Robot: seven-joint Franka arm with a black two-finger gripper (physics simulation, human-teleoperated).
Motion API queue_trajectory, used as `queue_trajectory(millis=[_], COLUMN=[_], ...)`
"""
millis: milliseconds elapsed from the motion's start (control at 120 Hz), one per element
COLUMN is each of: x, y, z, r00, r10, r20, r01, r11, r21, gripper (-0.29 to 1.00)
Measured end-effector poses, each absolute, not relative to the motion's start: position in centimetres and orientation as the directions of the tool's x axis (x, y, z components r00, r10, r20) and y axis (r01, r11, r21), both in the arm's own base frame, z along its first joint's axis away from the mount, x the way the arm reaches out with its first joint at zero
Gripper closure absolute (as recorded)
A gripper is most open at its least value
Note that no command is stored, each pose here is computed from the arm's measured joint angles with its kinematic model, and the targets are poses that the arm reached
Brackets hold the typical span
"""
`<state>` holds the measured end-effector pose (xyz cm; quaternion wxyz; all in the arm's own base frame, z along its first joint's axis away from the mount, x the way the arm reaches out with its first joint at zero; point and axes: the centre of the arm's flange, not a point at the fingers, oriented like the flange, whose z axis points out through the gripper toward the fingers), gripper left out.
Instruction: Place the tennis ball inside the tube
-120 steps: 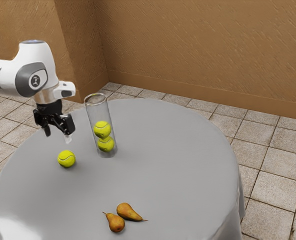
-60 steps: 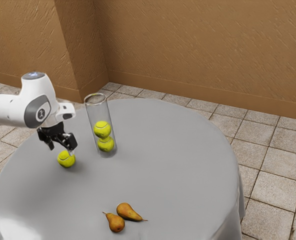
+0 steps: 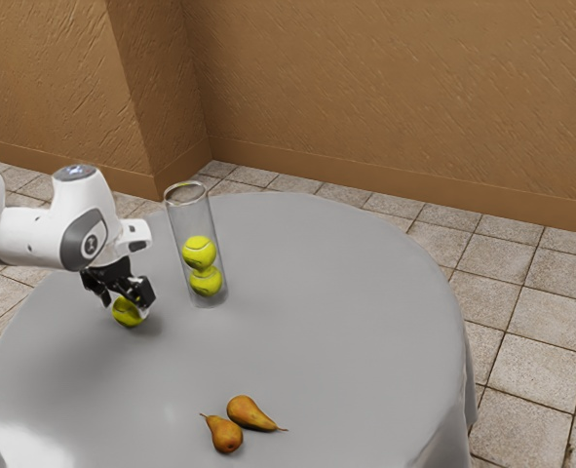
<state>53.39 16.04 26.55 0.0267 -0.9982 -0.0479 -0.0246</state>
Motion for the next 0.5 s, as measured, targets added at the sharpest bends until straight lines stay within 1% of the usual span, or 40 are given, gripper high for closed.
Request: queue_trajectory(millis=[125, 358, 500], x=[53.4, 53.7, 54.2], y=[16.2, 16.3, 16.4], z=[25.8, 25.4, 25.2], r00=[0.994, 0.994, 0.993], r10=[0.094, 0.085, 0.081], r20=[0.051, 0.072, 0.08], r01=[0.097, 0.09, 0.086], r11=[-0.994, -0.994, -0.994], r21=[-0.052, -0.059, -0.063], gripper=[0.01, 0.2, 0.25])
